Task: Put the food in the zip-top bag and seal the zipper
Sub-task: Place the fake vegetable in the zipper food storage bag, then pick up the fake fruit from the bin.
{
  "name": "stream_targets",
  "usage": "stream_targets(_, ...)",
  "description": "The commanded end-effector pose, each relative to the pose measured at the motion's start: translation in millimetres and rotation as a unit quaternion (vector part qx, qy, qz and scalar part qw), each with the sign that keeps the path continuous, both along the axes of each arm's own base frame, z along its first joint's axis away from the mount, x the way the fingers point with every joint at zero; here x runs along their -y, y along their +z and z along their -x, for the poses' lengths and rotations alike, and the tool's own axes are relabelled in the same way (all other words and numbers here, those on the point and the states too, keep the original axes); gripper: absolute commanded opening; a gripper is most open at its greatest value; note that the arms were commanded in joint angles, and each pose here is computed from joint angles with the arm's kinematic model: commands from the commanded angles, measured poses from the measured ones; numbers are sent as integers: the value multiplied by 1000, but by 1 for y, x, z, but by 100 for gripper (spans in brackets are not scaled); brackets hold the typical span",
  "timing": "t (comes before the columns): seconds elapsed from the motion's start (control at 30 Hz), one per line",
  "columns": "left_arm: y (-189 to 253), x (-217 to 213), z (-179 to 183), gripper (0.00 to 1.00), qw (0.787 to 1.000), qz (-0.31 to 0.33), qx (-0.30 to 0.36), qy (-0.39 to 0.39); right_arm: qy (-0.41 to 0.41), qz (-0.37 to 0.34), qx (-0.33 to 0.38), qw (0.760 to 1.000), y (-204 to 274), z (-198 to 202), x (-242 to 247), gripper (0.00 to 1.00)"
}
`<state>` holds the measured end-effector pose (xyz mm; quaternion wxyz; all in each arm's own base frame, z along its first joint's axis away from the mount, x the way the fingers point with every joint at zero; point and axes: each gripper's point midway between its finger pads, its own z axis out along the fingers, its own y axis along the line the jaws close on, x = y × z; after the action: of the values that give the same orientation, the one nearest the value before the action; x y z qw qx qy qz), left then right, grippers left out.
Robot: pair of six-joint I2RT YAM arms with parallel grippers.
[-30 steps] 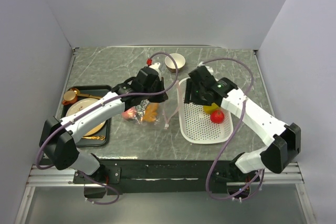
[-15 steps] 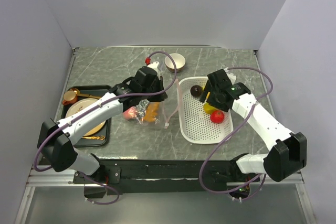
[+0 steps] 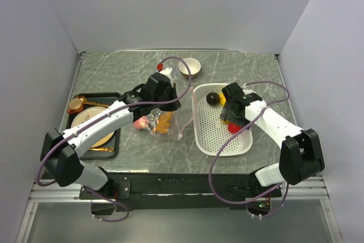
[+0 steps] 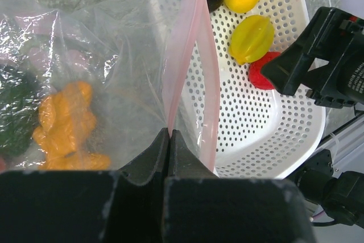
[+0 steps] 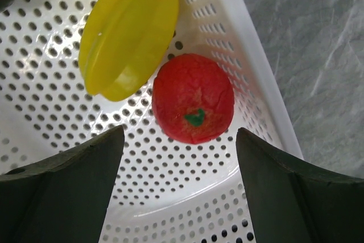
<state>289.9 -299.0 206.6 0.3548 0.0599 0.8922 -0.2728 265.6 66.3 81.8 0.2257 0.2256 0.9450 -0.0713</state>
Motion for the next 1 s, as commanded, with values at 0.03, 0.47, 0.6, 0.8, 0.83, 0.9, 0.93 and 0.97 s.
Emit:
stream_targets(0.03,14,0,-1,1,1000,8,19,1,-12,19,11,1000,-10,-12,11,86)
stream_targets(0.47,11,-3,-2,1,1000,-1,19,5,-1,-2,5,1000,-26,-15,6,71)
stream_targets(0.6,10,-1,-2,1,1000,4,17,3,10,-23,12,1000,-24,-15,-1,57)
stream_targets(0.8,10,2,-3,1,1000,6,16,0,46,-84,19,995,-20,-18,-26,38)
stream_targets(0.83,11,2,-3,1,1000,6,17,0,52,-93,25,994,-19,-20,-30,36)
stream_targets(0.9,9,2,-4,1,1000,4,15,0,61,-110,27,992,-18,-20,-36,31)
stream_targets(0.93,9,2,-3,1,1000,3,15,-1,67,-125,29,989,-17,-21,-43,31)
stream_targets(0.97,9,1,-4,1,1000,3,15,1,68,-131,31,989,-16,-21,-44,30)
